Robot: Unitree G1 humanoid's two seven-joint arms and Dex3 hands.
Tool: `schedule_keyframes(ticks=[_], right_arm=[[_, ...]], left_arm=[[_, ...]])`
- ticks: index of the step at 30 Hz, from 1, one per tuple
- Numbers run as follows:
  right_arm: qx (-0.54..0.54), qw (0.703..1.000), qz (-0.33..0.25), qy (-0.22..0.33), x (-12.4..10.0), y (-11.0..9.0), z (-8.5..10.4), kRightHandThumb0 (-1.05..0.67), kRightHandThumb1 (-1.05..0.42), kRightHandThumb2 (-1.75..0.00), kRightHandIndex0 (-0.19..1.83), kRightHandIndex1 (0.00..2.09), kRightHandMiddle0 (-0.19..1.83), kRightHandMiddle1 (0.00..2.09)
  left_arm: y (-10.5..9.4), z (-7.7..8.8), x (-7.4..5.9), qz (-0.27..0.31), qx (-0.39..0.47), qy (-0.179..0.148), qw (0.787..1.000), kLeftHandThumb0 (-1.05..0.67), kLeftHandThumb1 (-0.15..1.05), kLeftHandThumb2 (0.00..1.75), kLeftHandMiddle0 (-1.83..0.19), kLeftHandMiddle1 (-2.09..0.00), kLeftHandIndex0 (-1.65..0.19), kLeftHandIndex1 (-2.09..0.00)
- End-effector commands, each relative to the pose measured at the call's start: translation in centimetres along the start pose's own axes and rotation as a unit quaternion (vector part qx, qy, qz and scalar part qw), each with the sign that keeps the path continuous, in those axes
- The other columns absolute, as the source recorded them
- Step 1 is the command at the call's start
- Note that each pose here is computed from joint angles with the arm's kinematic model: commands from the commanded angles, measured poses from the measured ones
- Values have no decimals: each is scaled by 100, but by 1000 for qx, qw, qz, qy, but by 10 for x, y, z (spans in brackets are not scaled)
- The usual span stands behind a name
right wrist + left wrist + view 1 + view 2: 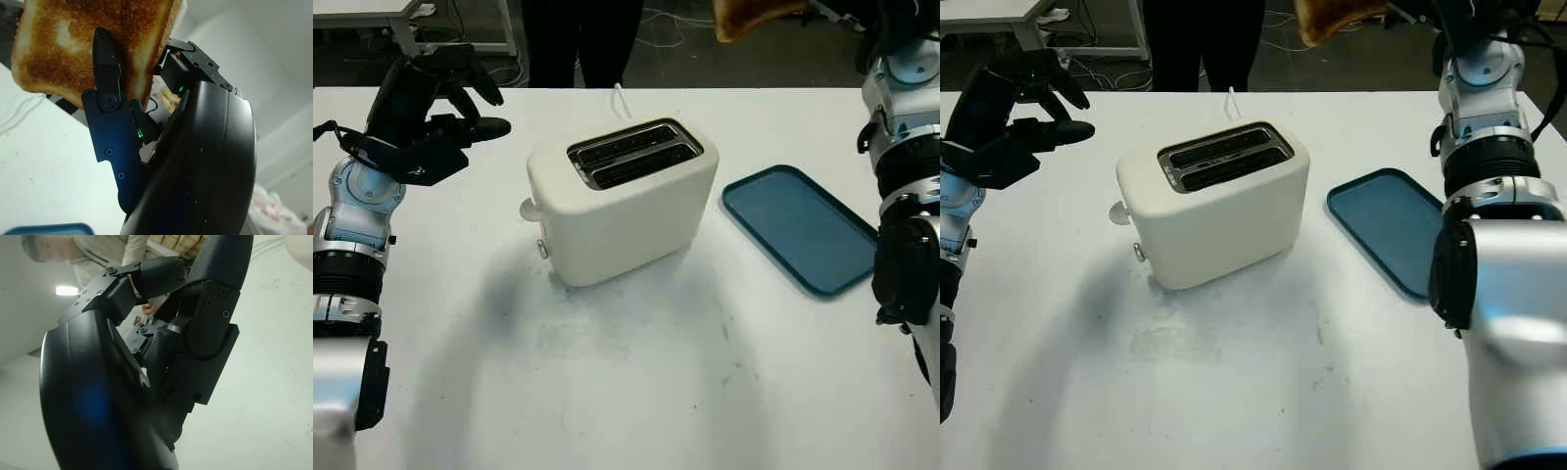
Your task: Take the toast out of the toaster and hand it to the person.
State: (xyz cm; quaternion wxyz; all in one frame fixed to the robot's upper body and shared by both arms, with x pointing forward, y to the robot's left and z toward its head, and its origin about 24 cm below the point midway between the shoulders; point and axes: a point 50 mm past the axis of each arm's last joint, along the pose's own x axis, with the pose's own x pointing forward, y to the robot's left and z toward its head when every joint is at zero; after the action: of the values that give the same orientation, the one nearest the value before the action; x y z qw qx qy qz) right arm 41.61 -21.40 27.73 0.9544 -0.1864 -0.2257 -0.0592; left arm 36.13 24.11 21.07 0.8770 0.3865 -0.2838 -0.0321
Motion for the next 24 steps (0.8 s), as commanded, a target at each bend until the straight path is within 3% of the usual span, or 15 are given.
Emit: schedule_keyframes(ticks=[1,3,12,24], right_arm=[[-2,999,-6,35,-7,8,-18,-39,-92,-37,91,175,61,175],[7,999,-7,44,-12,14,-26,-34,-92,-38,94,175,70,175],[0,992,-34,120,-28,33,-57,-34,-92,-34,92,175,64,175],[-15,979,-68,190,-43,38,-82,-29,-92,-29,65,175,52,175]], left_arm=[[-1,-1,-2,3,2,3,1000,-105,92,5,-80,-133,-67,-134],[-1,-2,-2,3,1,3,1000,-105,92,5,-80,-133,-66,-134],[-1,-3,-3,3,-2,6,1000,-105,92,4,-81,-133,-67,-134],[-2,-3,-3,2,-5,5,1000,-105,92,4,-81,-132,-68,-133]])
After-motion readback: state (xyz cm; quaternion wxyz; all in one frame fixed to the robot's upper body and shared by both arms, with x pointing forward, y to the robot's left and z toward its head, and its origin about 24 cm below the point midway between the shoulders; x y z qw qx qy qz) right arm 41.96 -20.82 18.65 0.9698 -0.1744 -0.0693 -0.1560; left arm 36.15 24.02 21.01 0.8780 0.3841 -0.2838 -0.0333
